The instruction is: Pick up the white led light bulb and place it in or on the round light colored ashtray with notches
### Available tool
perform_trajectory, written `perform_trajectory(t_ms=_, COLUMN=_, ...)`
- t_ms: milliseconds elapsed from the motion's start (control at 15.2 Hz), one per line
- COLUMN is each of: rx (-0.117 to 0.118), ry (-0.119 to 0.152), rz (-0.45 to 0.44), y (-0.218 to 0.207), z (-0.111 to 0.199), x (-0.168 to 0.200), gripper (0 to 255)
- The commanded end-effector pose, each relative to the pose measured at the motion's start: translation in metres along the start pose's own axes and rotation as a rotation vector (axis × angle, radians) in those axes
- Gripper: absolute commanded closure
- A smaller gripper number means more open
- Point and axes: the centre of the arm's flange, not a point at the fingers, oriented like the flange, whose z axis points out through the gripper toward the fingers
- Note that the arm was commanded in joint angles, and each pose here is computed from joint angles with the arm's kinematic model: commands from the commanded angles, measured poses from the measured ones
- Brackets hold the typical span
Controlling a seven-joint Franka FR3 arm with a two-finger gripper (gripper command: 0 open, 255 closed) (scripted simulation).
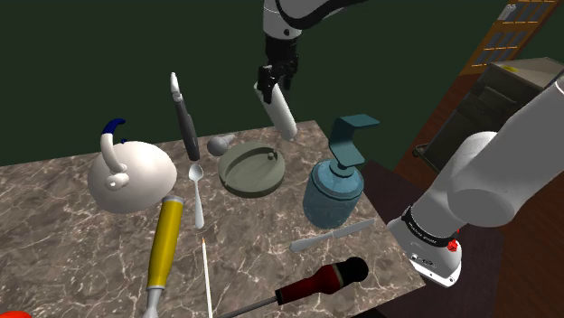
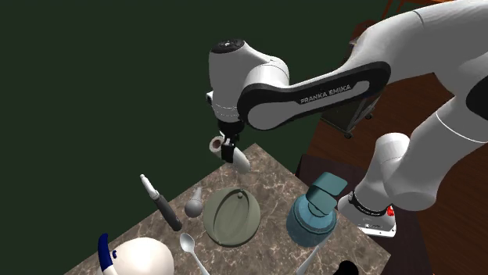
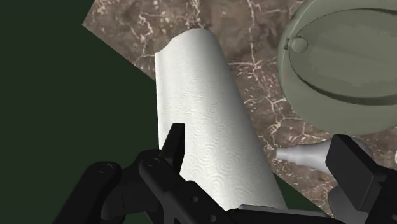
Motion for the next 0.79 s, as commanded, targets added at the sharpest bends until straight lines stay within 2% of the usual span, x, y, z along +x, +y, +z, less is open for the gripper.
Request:
perform_trajectory(t_ms=0, rx=0.01, ry=0.004, rz=0.001, y=-0.007, z=0.01, x=0.024, gripper=0)
perform_trajectory(t_ms=396, rx=0.04, ry=0.013, rz=0.004, y=-0.035, z=0.037, x=0.09, gripper=0)
perform_trajectory(t_ms=462, rx=-0.002, ry=-0.167, rz=0.104, y=-0.025, z=-0.001, x=0.04, gripper=0)
perform_trajectory(t_ms=528, rx=-0.002, ry=-0.167, rz=0.104, y=-0.025, z=-0.001, x=0.04, gripper=0)
perform_trajectory(t_ms=726, rx=-0.007, ry=-0.2, rz=0.202, y=-0.054, z=0.022, x=0.06, gripper=0)
